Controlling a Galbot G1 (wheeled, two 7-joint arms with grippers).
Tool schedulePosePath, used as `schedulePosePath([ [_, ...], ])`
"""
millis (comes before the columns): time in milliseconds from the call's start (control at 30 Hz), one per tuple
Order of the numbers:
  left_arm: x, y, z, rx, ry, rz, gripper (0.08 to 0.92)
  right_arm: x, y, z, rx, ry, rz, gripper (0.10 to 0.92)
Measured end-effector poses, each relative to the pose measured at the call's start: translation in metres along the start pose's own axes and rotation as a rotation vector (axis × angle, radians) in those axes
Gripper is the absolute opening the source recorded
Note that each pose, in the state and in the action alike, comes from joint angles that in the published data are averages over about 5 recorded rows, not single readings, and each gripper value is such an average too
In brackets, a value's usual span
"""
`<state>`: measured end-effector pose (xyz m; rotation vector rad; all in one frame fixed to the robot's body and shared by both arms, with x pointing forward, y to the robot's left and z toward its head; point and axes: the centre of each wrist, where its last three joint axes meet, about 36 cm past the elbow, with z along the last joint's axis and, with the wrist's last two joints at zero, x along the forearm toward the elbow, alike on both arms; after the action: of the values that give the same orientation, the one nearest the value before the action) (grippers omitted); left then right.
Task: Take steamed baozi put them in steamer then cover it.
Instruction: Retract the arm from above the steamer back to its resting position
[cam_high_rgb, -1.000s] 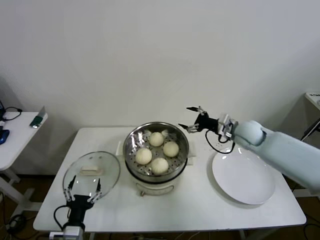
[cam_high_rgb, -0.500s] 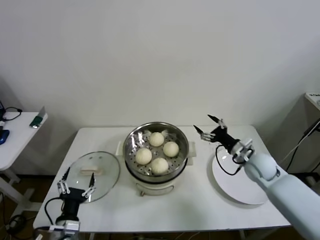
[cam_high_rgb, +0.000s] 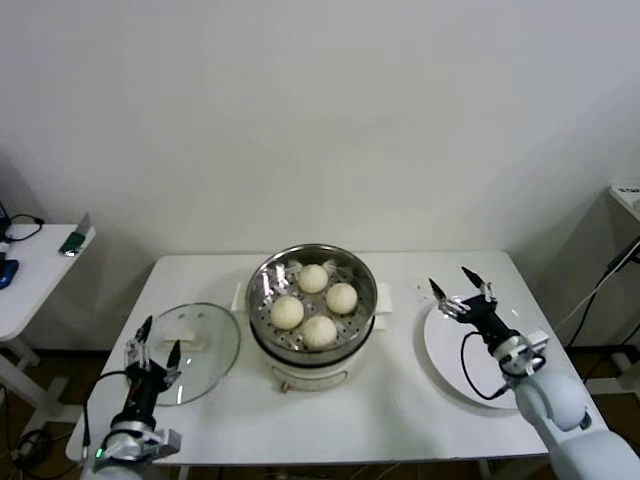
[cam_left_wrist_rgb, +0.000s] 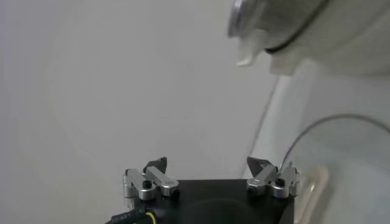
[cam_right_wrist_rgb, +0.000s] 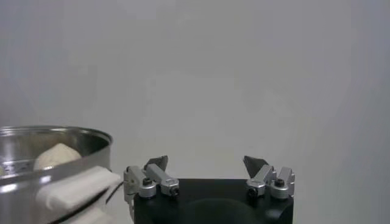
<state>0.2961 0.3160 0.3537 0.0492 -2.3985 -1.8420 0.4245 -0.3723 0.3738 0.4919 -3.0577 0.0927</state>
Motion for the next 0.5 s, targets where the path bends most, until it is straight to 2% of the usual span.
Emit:
schedulePosePath([
  [233, -0.016, -0.018, 0.016, -0.192, -0.008, 0.061, 0.823, 0.019, 0.000, 0.013, -0.009, 0.032, 0.043, 0.823],
  [500, -0.035, -0.039, 0.028, -0.292, -0.015, 0.100, 0.823, 0.029, -0.001, 0.022, -0.002, 0.057, 0.065, 0.823],
])
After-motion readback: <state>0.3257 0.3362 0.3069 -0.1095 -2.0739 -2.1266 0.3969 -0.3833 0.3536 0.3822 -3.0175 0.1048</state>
